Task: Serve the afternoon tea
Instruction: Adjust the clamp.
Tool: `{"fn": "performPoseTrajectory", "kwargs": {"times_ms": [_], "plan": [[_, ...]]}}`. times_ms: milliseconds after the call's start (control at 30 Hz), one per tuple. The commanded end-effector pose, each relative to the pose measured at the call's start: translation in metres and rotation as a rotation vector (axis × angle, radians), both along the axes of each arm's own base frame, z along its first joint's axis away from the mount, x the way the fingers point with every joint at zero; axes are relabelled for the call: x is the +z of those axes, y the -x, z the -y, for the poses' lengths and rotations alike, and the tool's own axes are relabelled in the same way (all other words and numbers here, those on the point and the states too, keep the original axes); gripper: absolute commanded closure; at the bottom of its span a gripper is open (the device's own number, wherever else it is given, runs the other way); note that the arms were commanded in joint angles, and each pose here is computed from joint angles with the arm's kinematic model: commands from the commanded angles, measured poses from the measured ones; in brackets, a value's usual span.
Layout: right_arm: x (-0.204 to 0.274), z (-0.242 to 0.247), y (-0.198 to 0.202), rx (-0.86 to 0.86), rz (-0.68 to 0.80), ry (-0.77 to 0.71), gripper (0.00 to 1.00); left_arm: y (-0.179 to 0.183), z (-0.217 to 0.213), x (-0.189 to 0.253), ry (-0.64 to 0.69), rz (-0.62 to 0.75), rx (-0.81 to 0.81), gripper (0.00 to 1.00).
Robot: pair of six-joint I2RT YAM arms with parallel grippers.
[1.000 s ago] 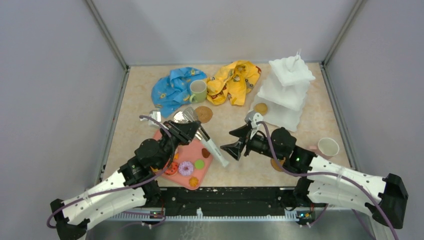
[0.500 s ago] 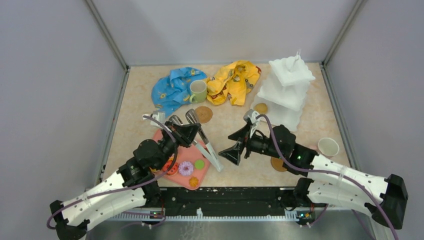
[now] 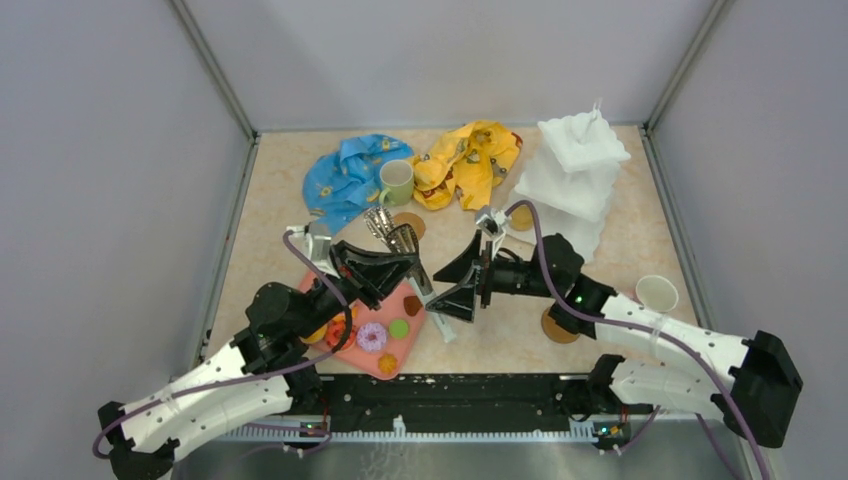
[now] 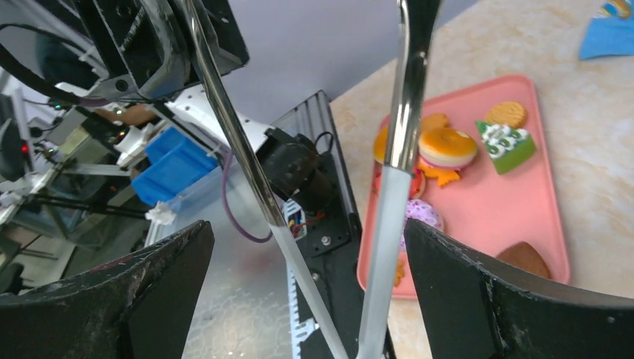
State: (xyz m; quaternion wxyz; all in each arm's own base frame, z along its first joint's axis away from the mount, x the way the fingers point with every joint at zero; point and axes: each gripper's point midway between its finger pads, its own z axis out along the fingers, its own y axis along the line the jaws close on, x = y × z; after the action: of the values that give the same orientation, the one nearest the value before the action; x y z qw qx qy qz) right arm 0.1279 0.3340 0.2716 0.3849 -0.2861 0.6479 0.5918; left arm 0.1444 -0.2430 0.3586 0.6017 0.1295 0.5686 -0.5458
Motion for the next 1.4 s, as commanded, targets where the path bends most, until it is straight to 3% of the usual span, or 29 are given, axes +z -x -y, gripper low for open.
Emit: {"fn": "performPoseTrajectory", "kwargs": {"times_ms": [0,267,500,867,1067,1233,1367], "plan": [[0.033,-0.007,0.017,0.133,0.053,-0.136,0.01,0.025,-0.001,0.052,0.090,0.167,-0.098,1.00],[0.016,-0.009,0.007,0.069,0.082,-0.111,0.01,0.034,-0.006,0.062,0.142,0.217,-0.120,1.00],[0.018,-0.015,0.013,0.126,0.044,-0.140,0.01,0.035,-0.007,0.070,0.154,0.250,-0.114,1.00],[0.017,-0.021,0.018,0.166,0.010,-0.164,0.21,0.033,-0.013,0.069,0.164,0.264,-0.086,1.00],[0.011,-0.022,0.016,0.154,-0.005,-0.159,0.11,0.032,-0.017,0.070,0.169,0.273,-0.063,1.00],[0.020,-0.020,0.022,0.183,0.012,-0.198,0.32,0.030,-0.015,0.067,0.161,0.274,-0.057,1.00],[0.025,-0.018,0.024,0.190,0.024,-0.218,0.59,0.027,-0.016,0.060,0.158,0.267,-0.042,1.00]]}}
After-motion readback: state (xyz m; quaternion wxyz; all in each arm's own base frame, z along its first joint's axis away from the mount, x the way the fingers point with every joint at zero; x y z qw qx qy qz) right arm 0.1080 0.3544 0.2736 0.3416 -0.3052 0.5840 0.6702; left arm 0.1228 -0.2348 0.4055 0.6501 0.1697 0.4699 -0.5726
